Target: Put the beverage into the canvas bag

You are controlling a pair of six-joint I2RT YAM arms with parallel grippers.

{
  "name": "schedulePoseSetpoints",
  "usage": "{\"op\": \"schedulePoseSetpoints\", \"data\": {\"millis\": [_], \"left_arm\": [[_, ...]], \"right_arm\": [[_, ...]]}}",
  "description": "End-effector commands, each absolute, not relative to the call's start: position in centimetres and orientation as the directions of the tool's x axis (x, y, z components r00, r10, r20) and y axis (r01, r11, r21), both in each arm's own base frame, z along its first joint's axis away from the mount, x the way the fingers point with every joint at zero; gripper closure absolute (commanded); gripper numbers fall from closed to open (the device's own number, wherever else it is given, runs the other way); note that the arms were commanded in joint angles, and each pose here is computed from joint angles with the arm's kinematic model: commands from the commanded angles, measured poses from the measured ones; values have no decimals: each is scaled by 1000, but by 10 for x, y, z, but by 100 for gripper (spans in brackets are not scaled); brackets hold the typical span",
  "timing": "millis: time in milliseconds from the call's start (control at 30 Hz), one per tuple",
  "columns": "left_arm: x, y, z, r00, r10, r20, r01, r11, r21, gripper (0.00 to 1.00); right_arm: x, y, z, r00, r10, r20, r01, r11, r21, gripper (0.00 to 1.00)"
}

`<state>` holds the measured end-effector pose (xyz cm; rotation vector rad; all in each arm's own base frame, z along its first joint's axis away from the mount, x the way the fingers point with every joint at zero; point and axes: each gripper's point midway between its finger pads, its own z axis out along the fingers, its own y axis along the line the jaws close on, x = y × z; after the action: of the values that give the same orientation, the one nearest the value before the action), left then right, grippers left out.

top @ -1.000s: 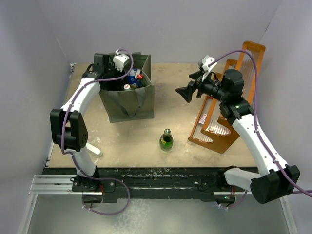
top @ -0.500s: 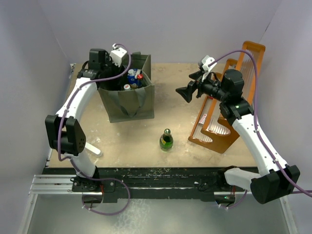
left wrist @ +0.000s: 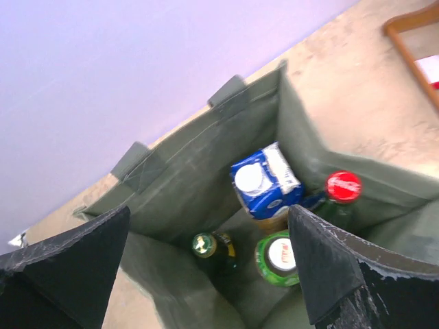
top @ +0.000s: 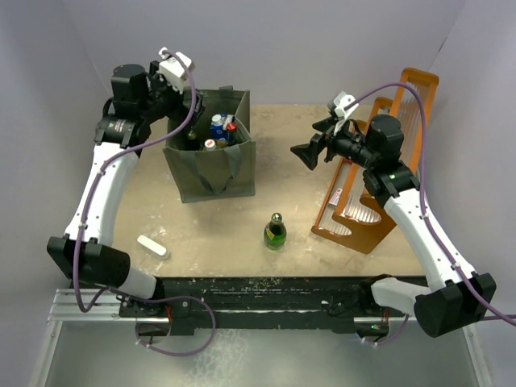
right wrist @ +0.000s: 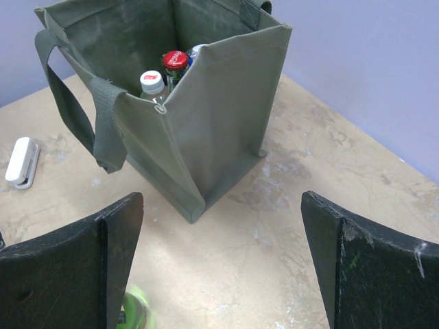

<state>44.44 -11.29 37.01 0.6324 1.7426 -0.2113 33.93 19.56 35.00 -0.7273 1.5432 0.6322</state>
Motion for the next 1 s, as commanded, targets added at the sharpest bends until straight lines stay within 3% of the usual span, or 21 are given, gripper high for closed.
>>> {"op": "schedulePoseSetpoints", "data": {"millis": [0,233,533,967], "left_arm": [[401,-139,420,-46,217,-975,642,754,138,1],[343,-174,414,-55,199,-978,809,583,73,2],[270,-231,386,76,310,-948,938,301,174,4],[223,-298,315,194,430,-881,979,-28,202,9]], "right_arm": [[333,195,372,22,-55,-998,-767,639,-52,2],[335,195,371,9,-49,-999,-762,646,-38,2],[339,186,376,-6,-20,-1000,-745,667,-9,2],[346,154,385,3,12,-1000,-695,719,6,2]]}}
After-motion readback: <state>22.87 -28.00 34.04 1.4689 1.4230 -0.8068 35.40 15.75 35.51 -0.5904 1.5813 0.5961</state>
